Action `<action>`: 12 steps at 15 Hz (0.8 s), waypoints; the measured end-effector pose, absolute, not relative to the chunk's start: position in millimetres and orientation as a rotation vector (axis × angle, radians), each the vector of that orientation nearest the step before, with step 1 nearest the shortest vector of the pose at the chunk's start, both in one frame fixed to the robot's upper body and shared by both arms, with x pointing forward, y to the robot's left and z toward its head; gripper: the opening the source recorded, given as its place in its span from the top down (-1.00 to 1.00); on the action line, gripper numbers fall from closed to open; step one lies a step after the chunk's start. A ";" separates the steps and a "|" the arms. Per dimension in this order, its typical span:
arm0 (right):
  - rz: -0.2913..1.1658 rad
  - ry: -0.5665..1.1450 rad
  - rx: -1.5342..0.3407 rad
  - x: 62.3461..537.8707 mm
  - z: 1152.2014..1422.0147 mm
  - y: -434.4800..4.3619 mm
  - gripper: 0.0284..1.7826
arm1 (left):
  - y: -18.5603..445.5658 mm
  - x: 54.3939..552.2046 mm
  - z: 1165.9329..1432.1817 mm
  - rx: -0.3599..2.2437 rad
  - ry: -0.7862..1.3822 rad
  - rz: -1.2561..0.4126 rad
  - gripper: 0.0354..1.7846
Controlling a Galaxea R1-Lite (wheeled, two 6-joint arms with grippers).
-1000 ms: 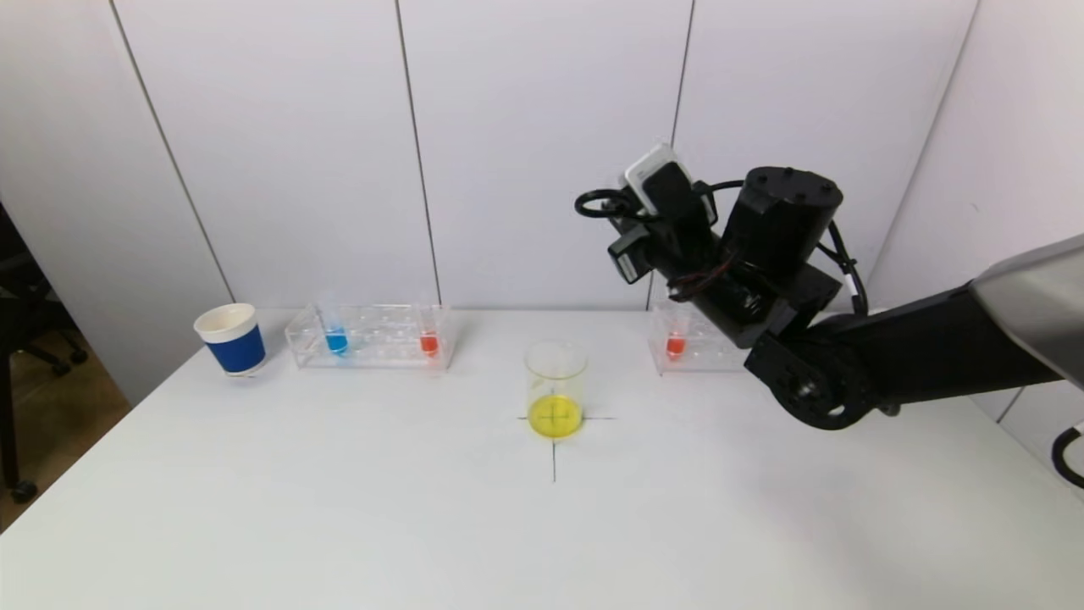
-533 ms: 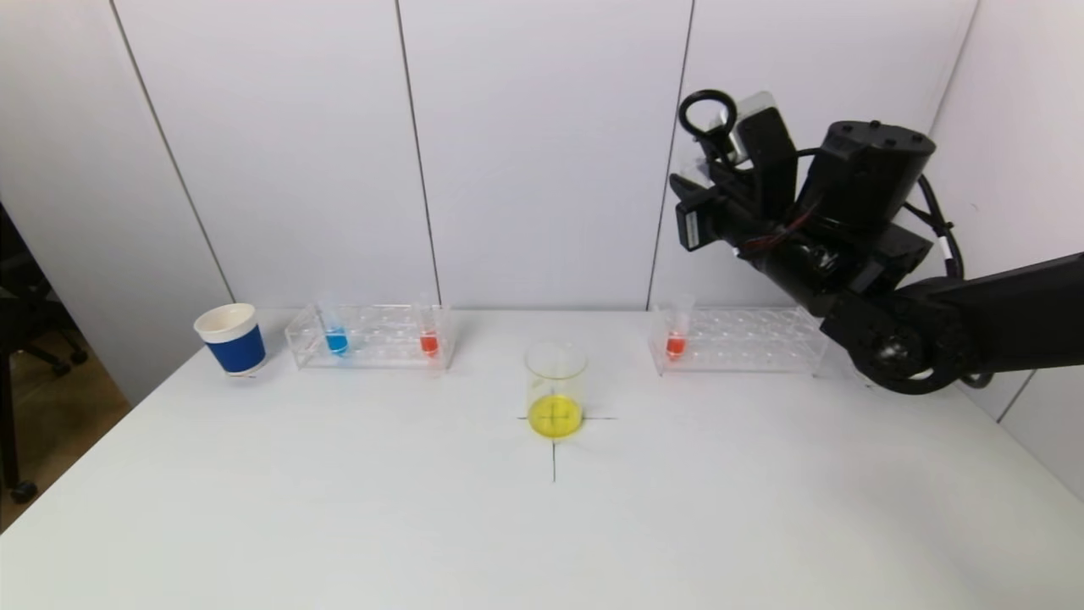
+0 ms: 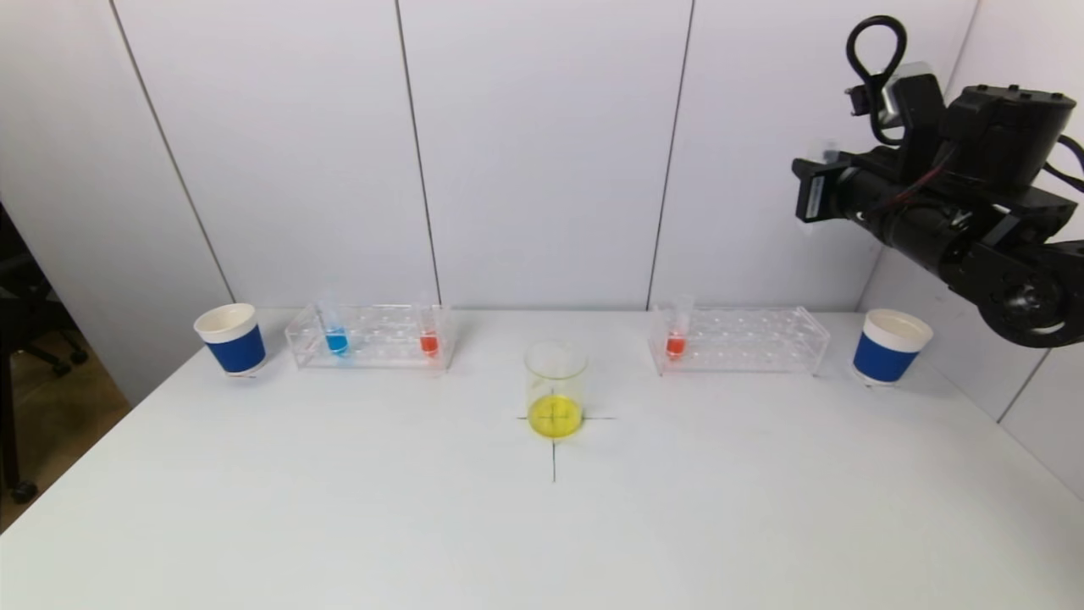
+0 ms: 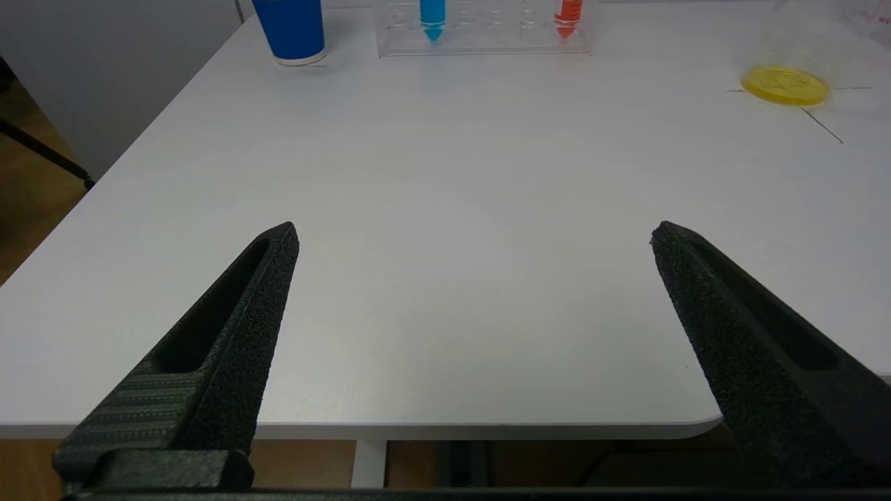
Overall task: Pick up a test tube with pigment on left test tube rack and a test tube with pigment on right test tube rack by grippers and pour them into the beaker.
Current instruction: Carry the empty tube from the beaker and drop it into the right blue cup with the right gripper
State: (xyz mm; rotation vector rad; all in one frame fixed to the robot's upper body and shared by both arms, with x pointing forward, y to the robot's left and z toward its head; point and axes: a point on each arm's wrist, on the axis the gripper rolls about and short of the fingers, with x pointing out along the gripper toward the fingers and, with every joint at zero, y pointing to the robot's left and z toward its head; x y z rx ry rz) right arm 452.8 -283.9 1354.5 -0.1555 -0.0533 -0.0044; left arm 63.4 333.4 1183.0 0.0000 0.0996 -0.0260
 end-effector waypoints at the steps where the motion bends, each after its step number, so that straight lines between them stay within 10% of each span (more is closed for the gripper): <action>1: -0.036 -0.051 -0.150 454.1 1355.4 -297.2 0.48 | 333.4 63.5 1183.1 0.000 0.099 -0.026 -0.99; 12: -0.216 -0.004 -0.023 471.2 1331.6 -391.8 0.48 | 333.4 63.4 1183.0 0.000 0.100 -0.026 -0.99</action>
